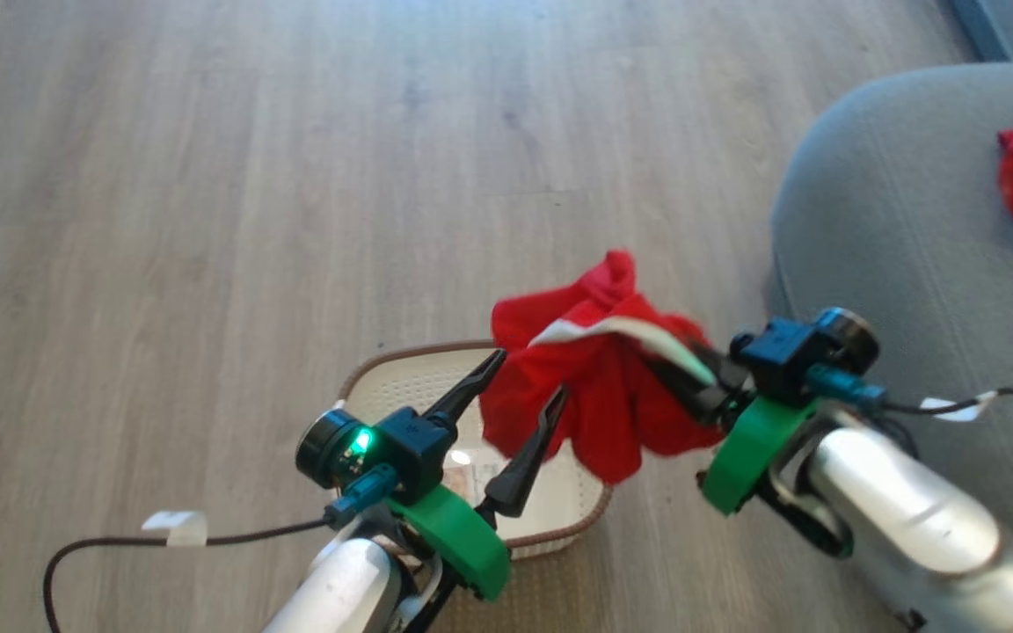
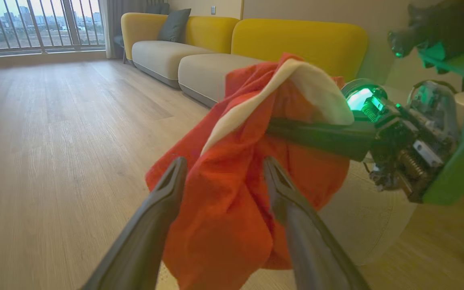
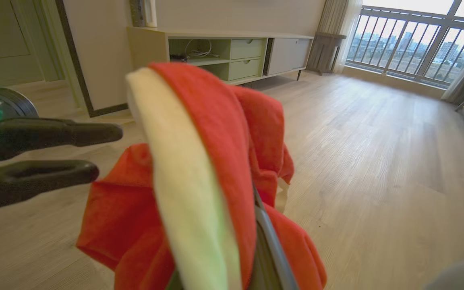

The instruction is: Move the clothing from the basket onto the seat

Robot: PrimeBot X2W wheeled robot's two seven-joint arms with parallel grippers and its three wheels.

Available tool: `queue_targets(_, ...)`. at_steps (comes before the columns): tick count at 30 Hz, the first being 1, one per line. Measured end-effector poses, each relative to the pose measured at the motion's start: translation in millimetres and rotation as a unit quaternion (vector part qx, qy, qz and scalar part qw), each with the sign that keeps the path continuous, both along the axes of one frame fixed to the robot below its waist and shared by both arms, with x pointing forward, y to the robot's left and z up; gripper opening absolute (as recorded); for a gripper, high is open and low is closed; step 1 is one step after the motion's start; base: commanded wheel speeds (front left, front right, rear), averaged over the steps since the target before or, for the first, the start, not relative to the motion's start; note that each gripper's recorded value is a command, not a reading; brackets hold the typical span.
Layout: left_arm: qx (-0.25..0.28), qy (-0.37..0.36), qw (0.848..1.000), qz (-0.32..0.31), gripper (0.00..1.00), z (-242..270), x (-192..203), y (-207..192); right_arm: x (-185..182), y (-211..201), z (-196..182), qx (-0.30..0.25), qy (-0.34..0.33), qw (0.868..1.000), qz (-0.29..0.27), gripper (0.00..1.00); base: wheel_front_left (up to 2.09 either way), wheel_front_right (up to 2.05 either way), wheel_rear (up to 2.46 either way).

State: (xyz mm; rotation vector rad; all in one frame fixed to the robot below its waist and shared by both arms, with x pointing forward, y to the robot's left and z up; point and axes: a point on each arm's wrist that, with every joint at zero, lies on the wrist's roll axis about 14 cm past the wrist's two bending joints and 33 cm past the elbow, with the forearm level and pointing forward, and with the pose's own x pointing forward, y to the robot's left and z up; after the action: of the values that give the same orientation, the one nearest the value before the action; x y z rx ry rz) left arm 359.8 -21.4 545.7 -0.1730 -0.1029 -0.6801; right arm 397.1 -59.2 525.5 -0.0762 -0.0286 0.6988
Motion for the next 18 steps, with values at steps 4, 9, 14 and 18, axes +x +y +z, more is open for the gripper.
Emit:
queue_targets(4, 0.001, 0.007, 1.0, -0.027, 1.0, -8.6, 0.7, -17.7, 6.0, -39.2, 13.0, 0.001, -0.021, 0.998, -0.054, 0.0, 0.0, 0.0, 0.0)
queue_targets(9, -0.004, 0.005, 0.997, -0.082, 1.0, -9.0, -2.1, -53.2, 2.9, -96.4, 22.8, -0.002, -0.037, 0.991, -0.132, 0.0, 0.0, 0.0, 0.0)
queue_targets(14, -0.012, 0.01, 0.989, -0.149, 1.0, -10.2, -14.0, -93.5, -16.8, -148.2, 16.8, -0.005, -0.03, 0.978, -0.208, 0.0, 0.0, 0.0, 0.0)
queue_targets(18, -0.016, 0.018, 0.98, -0.199, 1.0, -13.7, -27.3, -121.4, -39.3, -188.5, 6.2, -0.011, -0.016, 0.963, -0.269, 0.0, 0.0, 0.0, 0.0)
